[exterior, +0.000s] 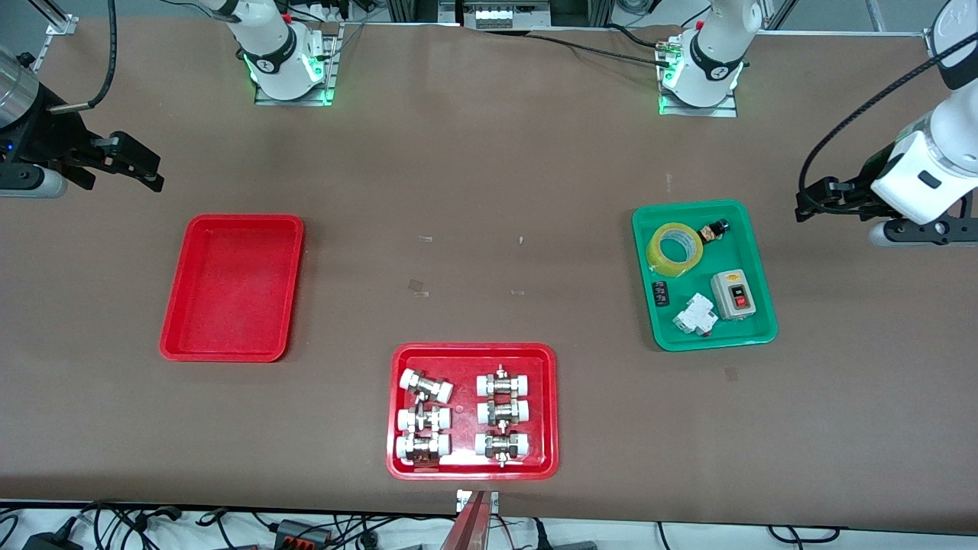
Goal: Left arm passes tape to right arm into tray
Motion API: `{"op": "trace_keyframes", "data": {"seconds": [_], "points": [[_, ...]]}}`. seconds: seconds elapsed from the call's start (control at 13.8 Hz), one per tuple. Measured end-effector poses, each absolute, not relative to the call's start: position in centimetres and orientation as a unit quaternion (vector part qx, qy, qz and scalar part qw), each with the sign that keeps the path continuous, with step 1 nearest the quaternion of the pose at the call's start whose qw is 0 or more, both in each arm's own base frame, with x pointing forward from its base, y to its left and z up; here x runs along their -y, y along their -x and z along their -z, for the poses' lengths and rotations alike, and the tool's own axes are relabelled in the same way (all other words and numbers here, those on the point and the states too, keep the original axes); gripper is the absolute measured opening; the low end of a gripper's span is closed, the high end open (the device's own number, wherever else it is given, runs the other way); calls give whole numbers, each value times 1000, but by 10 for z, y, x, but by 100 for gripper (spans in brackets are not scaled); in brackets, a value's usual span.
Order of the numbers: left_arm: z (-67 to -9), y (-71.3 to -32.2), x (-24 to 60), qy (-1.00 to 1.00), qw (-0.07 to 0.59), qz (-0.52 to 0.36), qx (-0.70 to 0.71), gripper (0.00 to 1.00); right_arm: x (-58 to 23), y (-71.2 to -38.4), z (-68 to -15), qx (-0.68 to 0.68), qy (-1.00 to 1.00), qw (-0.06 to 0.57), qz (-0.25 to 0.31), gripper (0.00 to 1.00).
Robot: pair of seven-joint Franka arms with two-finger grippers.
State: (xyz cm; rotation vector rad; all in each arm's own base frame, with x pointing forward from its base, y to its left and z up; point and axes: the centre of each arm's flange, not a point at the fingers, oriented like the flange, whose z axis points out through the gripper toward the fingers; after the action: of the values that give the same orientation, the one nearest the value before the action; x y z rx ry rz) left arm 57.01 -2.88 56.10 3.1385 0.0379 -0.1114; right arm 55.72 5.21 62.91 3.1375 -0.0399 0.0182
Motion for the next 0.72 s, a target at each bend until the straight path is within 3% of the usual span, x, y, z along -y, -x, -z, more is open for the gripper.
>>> {"op": "trace_keyframes", "data": {"seconds": [0.72], "points": [[-556, -573, 20, -999, 2, 38, -19, 100, -54, -557, -629, 11, -1000, 2, -5, 100]]}}
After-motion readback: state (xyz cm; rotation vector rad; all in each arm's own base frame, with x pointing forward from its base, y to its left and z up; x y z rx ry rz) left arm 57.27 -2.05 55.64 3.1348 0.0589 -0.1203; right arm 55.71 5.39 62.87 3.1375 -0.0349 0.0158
